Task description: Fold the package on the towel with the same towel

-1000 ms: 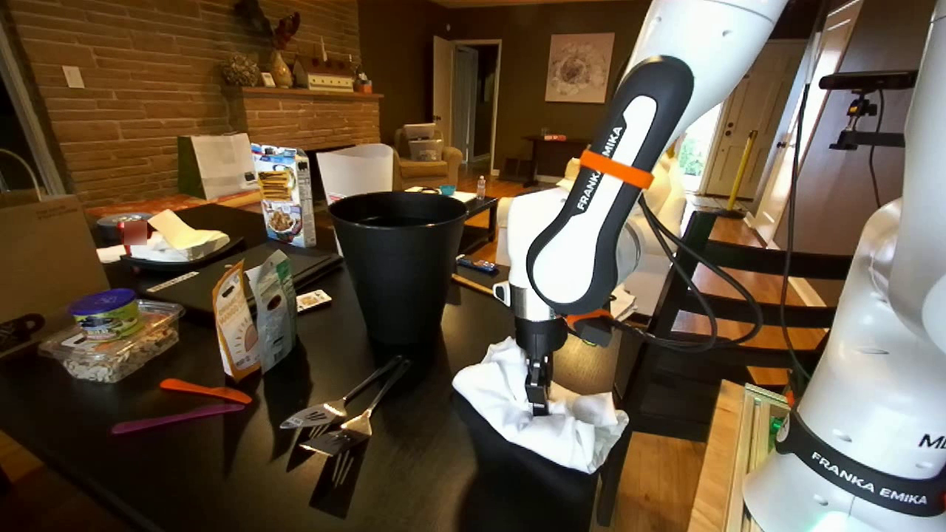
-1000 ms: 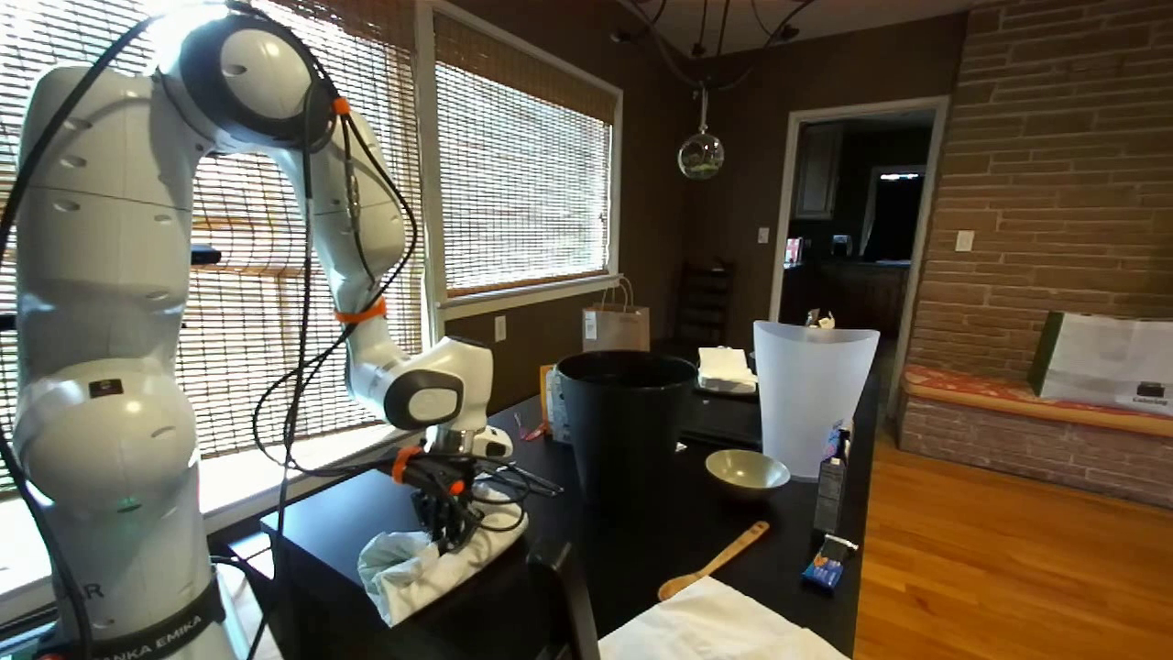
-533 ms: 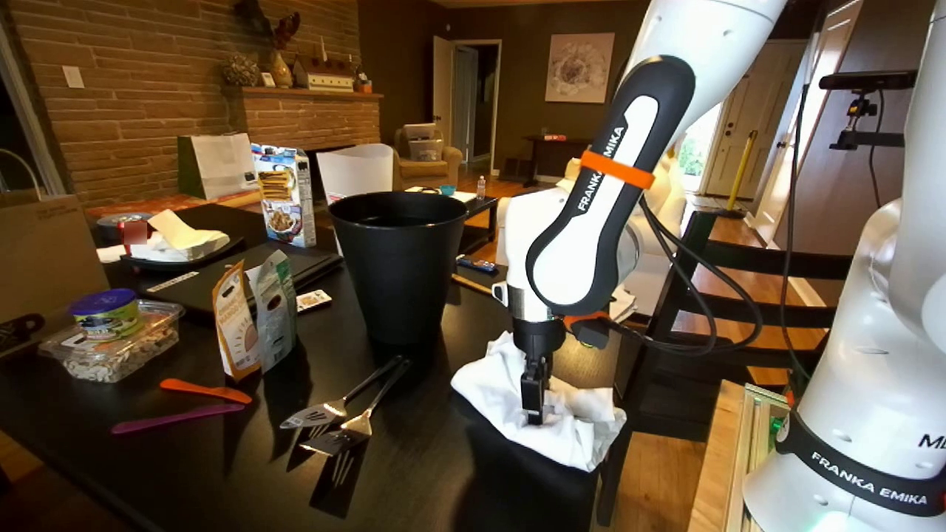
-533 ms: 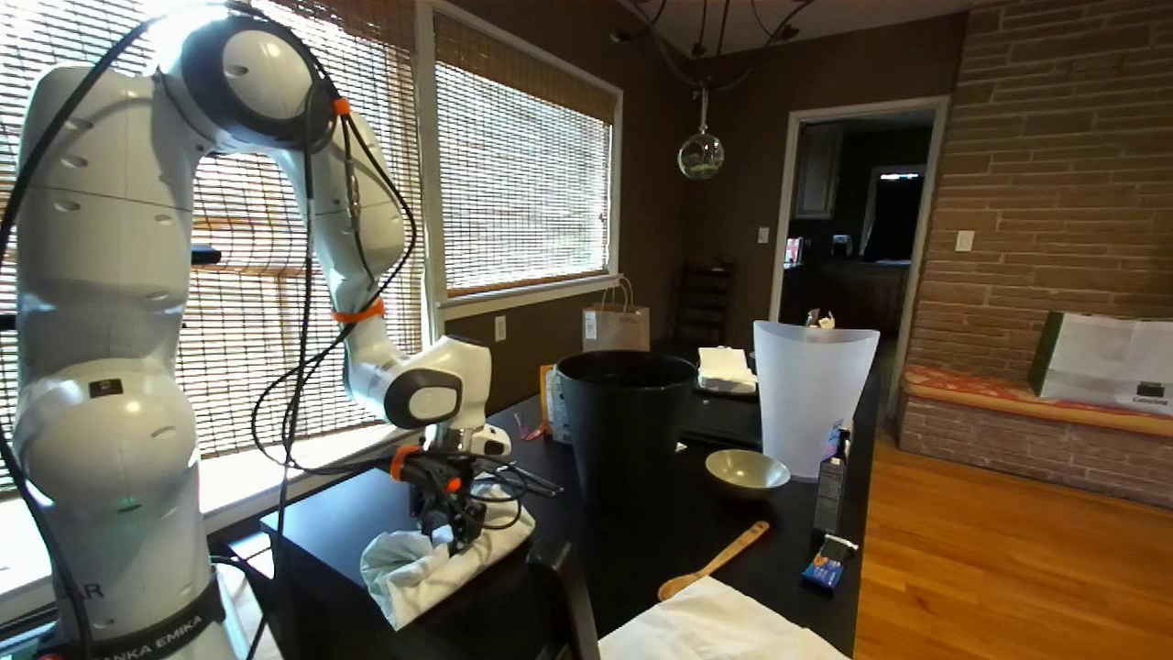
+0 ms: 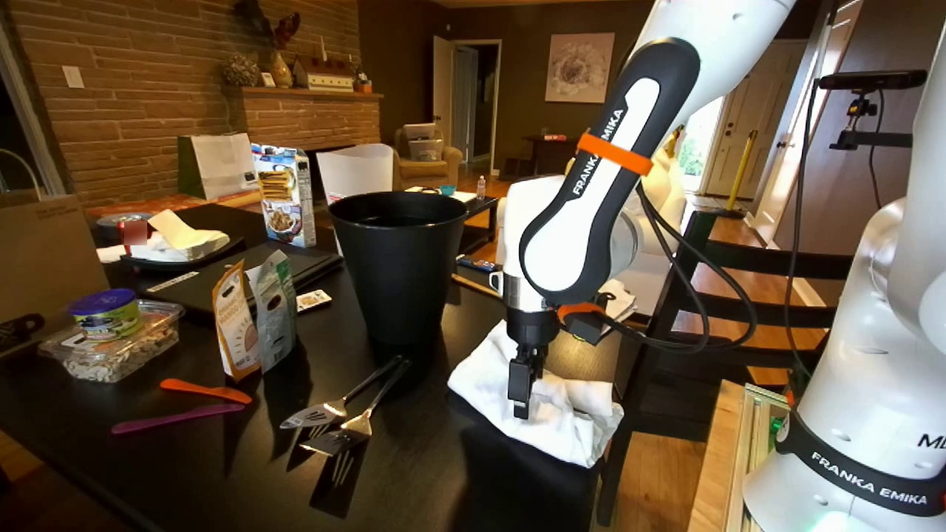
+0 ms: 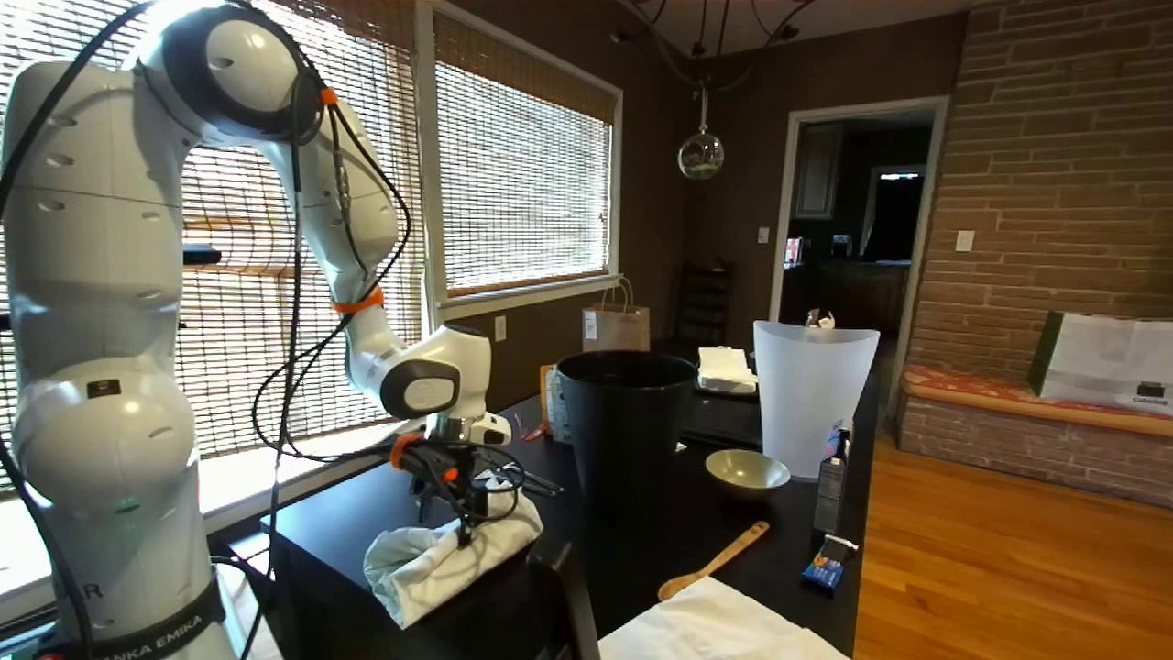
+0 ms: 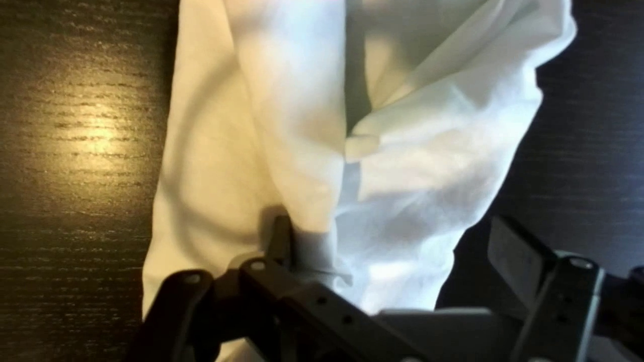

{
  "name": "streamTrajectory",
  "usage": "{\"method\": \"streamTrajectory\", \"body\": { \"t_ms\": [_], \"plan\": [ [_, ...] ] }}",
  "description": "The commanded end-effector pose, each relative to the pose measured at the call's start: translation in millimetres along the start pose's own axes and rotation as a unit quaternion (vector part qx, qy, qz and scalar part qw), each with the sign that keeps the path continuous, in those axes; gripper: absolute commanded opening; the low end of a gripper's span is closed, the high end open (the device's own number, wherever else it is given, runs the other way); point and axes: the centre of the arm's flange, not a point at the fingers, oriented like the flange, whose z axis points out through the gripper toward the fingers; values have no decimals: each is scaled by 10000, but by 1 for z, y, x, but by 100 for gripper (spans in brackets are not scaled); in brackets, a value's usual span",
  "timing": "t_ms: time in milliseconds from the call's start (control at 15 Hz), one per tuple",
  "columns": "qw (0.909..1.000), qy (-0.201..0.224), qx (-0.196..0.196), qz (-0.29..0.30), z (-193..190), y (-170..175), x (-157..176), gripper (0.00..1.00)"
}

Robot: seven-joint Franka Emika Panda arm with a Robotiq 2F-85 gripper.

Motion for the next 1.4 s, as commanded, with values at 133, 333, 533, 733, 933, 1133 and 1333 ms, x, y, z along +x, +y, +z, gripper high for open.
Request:
{"method": "streamTrajectory", "body": {
  "t_ms": [133,333,533,733,933,1133,1333],
  "plan": [
    [9999,97,-70,45,-16,0,-8,100],
    [9998,52,-139,97,-24,2,-8,100],
    [9995,-51,-233,194,-34,6,-10,100],
    [9987,-171,-359,306,-44,10,-12,100],
    [9975,-326,-455,432,-52,11,-15,100],
    [9967,-364,-500,526,-61,10,-18,100],
    [9964,-267,-545,587,-77,11,-19,100]
  ]
}}
